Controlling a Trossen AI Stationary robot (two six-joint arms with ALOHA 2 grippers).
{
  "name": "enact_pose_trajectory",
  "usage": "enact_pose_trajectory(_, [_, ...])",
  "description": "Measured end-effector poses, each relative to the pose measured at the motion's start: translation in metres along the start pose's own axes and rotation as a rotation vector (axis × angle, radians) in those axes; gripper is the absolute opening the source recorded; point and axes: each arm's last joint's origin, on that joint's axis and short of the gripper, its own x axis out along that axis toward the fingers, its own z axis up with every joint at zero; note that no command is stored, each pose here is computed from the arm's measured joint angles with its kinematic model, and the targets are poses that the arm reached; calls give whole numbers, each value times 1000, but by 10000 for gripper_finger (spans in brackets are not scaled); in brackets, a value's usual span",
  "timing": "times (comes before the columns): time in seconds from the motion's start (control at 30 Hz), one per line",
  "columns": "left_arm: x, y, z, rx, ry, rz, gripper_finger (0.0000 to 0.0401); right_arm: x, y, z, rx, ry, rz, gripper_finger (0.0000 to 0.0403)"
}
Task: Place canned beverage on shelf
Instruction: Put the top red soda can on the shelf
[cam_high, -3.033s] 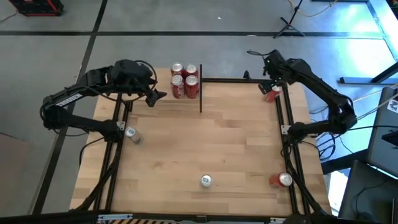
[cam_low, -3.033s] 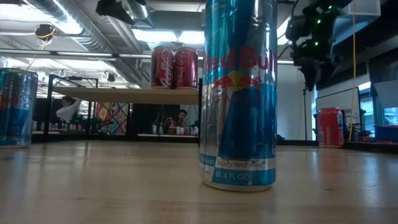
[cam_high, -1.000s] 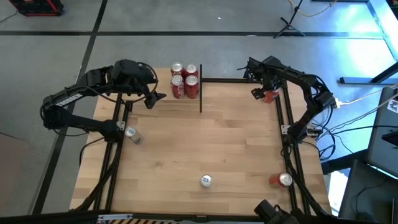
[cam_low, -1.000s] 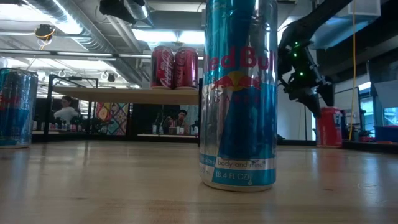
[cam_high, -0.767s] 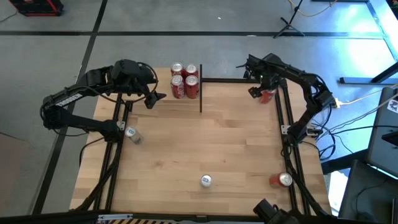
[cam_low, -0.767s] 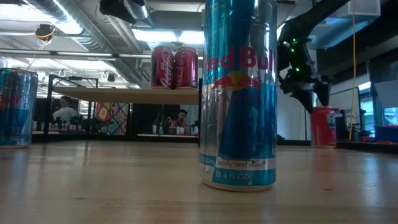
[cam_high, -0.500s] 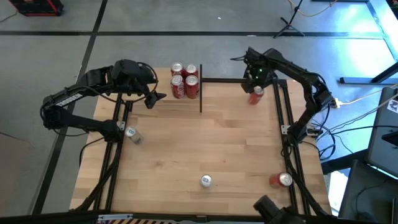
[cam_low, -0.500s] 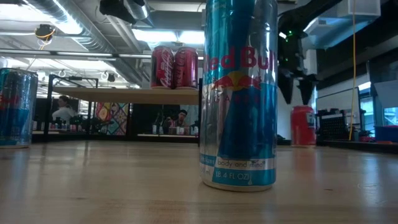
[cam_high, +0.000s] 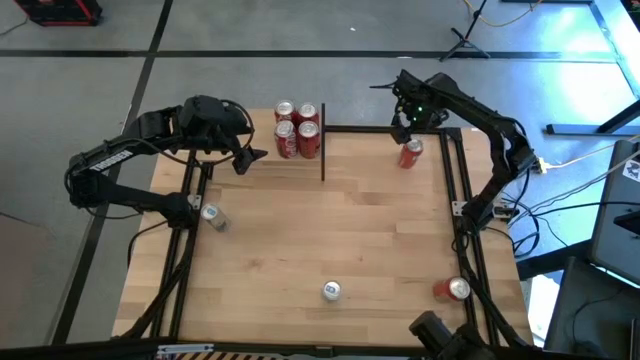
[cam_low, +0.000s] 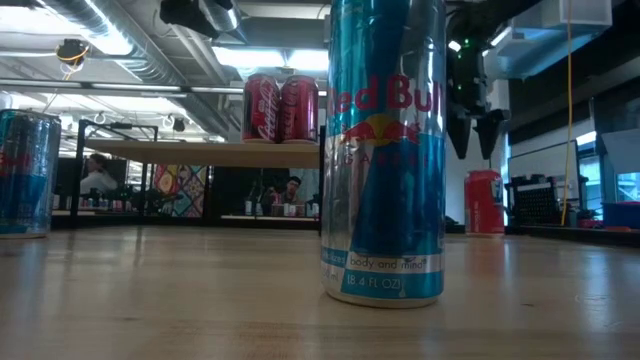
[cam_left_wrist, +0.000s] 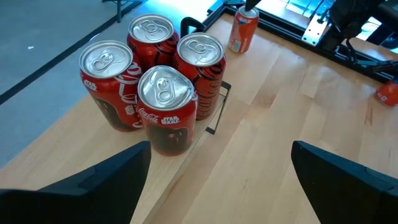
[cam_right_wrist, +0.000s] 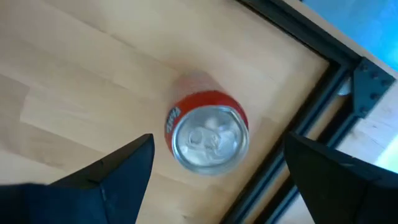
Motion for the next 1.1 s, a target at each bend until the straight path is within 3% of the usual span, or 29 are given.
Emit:
enact_pose_trajectory(0.3, [0, 0, 0, 0, -1, 4, 377, 42, 3, -11, -3, 87, 28, 346])
enact_pose_trajectory(0.57, [0, 0, 0, 0, -1, 4, 377, 64, 5, -11, 0, 37, 46, 346])
enact_pose_trajectory(0.7, [0, 0, 0, 1, -1, 4, 377, 65, 5, -11, -1, 42, 63, 334])
enact_pose_trajectory(0.83, [0, 0, 0, 1, -2, 4, 377, 61, 7, -15, -9, 51, 75, 276])
enact_pose_trajectory(1.1, [0, -5, -1, 5, 6, -41, 377, 25, 46, -43, -119, -34, 132, 275])
